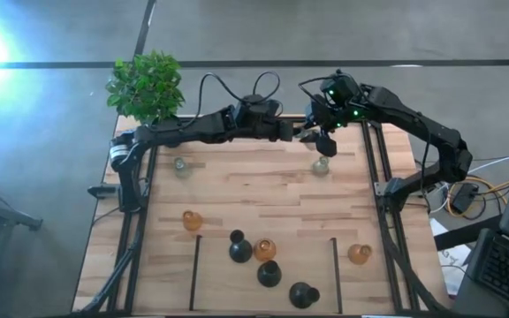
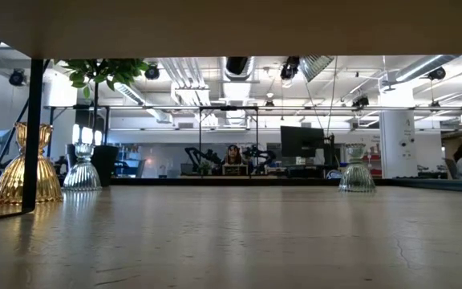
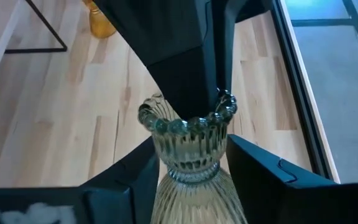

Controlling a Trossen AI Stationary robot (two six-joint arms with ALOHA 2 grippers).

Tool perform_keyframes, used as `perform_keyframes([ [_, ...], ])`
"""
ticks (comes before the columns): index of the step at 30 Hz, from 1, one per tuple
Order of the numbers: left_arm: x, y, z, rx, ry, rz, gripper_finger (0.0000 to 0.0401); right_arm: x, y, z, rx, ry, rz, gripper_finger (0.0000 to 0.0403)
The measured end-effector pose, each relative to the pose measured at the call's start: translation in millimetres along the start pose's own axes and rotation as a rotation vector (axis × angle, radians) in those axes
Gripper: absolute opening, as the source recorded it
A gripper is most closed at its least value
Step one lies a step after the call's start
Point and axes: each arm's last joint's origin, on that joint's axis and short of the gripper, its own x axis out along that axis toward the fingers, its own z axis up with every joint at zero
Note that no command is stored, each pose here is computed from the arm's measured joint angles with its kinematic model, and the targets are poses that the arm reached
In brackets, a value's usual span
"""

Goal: Pick & Place candle stick holders
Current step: Put the bottom right transparent glass candle holder on the shelf

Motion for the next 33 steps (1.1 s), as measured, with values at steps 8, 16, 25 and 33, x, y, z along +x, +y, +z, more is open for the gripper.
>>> perform_keyframes([
  [8,0,0,1,-0.006,0.007,-0.016,0.0032,0,0,1,-0.027,-0.014,-0.004,0.0118],
  [16,0,-1,1,0.042,0.007,-0.022,0.0033,-2,0,2,-0.026,-0.017,-0.011,0.0117],
  [25,-2,-2,1,0.196,0.009,-0.029,0.0149,-15,8,-2,0.003,-0.018,-0.012,0.0117],
  [33,-19,0,6,0.281,0.062,0.044,0.0219,-47,29,-11,0.008,-0.051,0.049,0.0117],
])
